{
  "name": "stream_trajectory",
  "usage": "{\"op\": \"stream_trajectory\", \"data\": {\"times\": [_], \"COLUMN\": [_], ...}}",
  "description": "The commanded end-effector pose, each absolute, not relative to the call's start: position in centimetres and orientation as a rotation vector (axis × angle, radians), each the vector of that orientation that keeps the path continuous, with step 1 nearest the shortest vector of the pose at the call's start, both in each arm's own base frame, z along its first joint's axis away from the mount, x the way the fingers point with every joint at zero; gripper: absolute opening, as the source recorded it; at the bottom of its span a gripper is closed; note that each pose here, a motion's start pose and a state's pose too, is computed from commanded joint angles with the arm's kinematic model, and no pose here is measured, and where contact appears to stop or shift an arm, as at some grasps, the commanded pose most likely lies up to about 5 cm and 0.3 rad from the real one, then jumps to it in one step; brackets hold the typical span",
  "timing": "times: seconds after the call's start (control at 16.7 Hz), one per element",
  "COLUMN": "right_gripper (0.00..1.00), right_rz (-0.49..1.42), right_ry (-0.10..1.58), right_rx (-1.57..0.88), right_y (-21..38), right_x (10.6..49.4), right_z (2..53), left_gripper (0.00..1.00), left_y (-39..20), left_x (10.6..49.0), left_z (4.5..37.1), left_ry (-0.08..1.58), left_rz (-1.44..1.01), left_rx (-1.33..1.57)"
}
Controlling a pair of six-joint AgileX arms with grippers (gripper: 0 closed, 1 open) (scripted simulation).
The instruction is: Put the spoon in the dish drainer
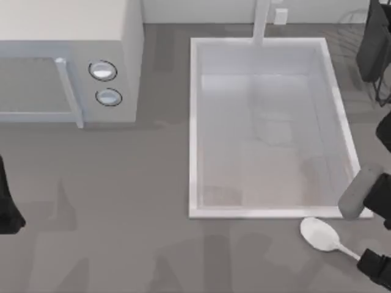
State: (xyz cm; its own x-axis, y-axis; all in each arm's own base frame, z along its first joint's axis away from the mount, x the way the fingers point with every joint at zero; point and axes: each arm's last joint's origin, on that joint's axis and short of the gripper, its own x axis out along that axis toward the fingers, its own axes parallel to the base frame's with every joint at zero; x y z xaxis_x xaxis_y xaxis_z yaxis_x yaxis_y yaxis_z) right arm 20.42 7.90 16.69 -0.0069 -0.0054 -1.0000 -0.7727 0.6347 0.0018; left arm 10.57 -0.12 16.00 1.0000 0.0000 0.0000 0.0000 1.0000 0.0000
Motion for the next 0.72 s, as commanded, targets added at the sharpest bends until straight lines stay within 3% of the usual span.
{"op": "stream_trajectory", "data": {"times": [0.36, 0.72], "right_gripper": [1.0, 1.0], "right_rz": [0.687, 0.688], "right_ry": [1.457, 1.463], "right_rx": [-0.692, -0.692], "right_y": [7.9, 7.8], "right_x": [20.4, 20.1], "right_z": [10.5, 9.3], "left_gripper": [1.0, 1.0], "left_y": [-0.1, -0.1], "left_x": [10.6, 10.6], "left_z": [16.0, 16.0], "left_ry": [0.0, 0.0], "left_rz": [0.0, 0.0], "left_rx": [0.0, 0.0]}}
